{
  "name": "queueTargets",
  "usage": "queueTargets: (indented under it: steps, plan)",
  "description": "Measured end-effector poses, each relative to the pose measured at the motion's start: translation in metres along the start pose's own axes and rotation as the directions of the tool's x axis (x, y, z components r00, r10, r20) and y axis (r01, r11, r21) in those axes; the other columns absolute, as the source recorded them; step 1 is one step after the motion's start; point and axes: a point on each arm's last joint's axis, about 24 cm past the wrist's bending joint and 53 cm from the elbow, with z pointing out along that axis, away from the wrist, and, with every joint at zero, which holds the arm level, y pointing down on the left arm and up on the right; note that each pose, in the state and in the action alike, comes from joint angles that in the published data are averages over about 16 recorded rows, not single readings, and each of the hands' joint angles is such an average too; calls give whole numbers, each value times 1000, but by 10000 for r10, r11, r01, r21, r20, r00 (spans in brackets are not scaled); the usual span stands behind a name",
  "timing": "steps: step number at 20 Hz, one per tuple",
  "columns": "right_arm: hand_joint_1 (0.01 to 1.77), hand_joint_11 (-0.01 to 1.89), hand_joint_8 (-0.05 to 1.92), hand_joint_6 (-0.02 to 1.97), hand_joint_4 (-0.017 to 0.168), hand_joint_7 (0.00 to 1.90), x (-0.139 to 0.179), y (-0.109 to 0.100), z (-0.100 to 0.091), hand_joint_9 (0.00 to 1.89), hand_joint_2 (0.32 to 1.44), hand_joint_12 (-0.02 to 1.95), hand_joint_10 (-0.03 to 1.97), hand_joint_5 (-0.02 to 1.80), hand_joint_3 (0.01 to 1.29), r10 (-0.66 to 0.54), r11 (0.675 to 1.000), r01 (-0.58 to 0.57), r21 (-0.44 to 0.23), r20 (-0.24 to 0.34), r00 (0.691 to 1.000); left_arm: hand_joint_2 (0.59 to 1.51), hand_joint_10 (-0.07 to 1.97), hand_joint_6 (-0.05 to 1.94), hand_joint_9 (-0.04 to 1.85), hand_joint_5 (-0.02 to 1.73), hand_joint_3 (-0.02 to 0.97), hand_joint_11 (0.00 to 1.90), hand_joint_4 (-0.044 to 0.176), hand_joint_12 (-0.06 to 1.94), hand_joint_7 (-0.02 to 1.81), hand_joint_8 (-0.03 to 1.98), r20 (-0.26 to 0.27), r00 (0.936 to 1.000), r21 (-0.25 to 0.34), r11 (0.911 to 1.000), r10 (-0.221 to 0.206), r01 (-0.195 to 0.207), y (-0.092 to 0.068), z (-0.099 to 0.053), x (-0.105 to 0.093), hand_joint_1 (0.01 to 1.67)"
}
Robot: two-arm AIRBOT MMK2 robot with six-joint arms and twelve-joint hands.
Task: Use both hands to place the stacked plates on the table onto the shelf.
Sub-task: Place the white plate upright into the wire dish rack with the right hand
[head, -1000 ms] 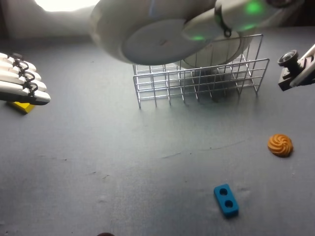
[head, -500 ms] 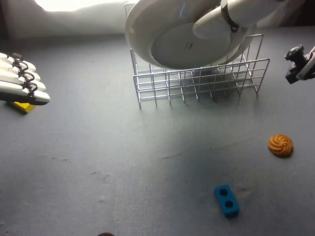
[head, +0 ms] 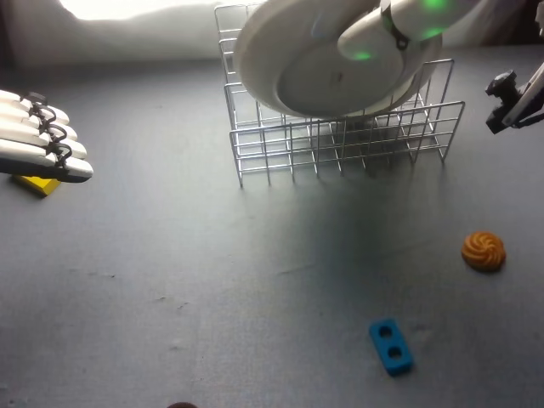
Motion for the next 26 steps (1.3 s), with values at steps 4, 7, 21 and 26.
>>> queueTargets:
  steps: [4,7,21,26]
  plan:
    - [1283,626,1155,559,-8,1001,-3,-9,5,848,1017,1660,1273,1064,14,-111,9999,110,108,91,9999,1119,10,6,32,54,19,20,3,0,54,14,-10,10000,24,10000,6,-6,-1,1,0,14]
    - [1285,632,1140,560,-8,1010,-4,-15,8,859,1021,1658,1278,1066,14,-236,9996,234,180,130,9996,1119,9,6,32,55,19,20,3,0,56,14,-13,10000,30,10000,8,-8,-1,1,0,14]
    - [1279,621,1155,533,-9,1006,-2,-38,23,851,1025,1664,1277,1063,13,-715,9967,708,408,165,9973,1119,10,6,32,49,19,18,3,-1,52,14,-27,10000,59,10000,14,-14,-2,2,0,14]
    - [1274,622,1135,551,-9,1011,-1,-48,29,853,1025,1656,1267,1051,13,-818,9954,808,519,180,9965,1119,10,6,36,57,19,21,3,0,54,14,-32,10000,74,10000,19,-19,-2,3,0,15]
